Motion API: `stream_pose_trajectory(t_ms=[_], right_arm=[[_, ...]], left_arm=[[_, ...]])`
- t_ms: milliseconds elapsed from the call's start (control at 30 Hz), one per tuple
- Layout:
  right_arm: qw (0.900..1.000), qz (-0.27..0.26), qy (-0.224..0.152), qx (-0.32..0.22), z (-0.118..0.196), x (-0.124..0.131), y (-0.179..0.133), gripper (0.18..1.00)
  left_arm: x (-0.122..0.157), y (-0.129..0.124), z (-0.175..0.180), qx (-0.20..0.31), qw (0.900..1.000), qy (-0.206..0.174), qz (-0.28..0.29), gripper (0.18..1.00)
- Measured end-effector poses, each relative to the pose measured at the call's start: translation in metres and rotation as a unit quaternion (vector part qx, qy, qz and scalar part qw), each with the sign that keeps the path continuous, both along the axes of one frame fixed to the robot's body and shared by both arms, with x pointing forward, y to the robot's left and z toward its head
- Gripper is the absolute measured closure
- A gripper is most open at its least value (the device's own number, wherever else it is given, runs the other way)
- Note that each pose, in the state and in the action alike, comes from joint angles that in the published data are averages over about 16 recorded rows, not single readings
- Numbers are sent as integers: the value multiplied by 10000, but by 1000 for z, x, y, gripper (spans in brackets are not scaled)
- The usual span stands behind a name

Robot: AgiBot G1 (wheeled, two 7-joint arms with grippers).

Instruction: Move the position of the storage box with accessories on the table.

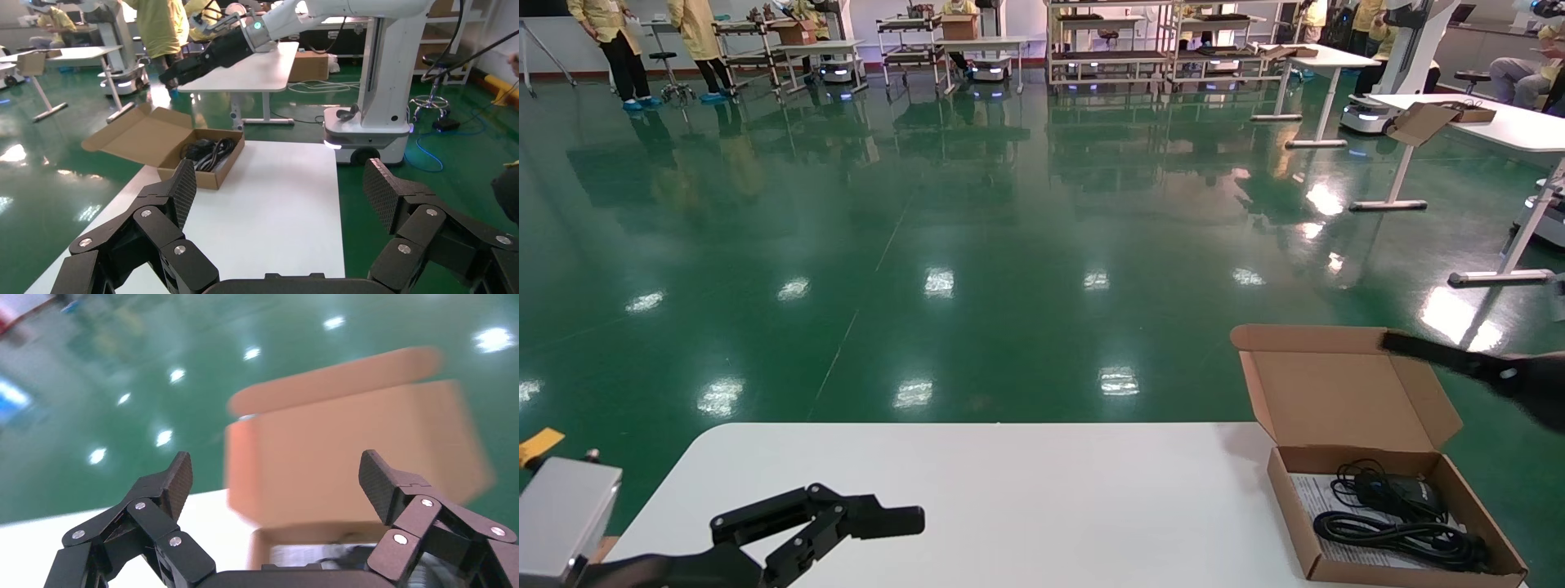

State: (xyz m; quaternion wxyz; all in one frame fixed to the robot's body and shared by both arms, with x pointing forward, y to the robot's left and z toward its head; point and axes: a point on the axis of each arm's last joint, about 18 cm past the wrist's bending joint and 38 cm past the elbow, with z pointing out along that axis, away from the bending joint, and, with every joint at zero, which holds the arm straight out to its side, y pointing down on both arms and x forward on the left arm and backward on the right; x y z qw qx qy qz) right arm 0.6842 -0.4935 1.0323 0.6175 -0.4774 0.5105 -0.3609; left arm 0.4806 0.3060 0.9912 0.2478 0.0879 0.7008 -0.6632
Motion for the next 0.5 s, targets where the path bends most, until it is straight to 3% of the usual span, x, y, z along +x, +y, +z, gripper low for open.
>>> stream_pose_trajectory(t_ms=[233,500], right_arm=[[9959,830,-237,-265,-6,-7,37,178],[9814,1724,-585,-608,-10,-25,75,178]], left_arm=[[0,0,0,0,10000,0,0,184],[0,0,0,0,10000,0,0,184]])
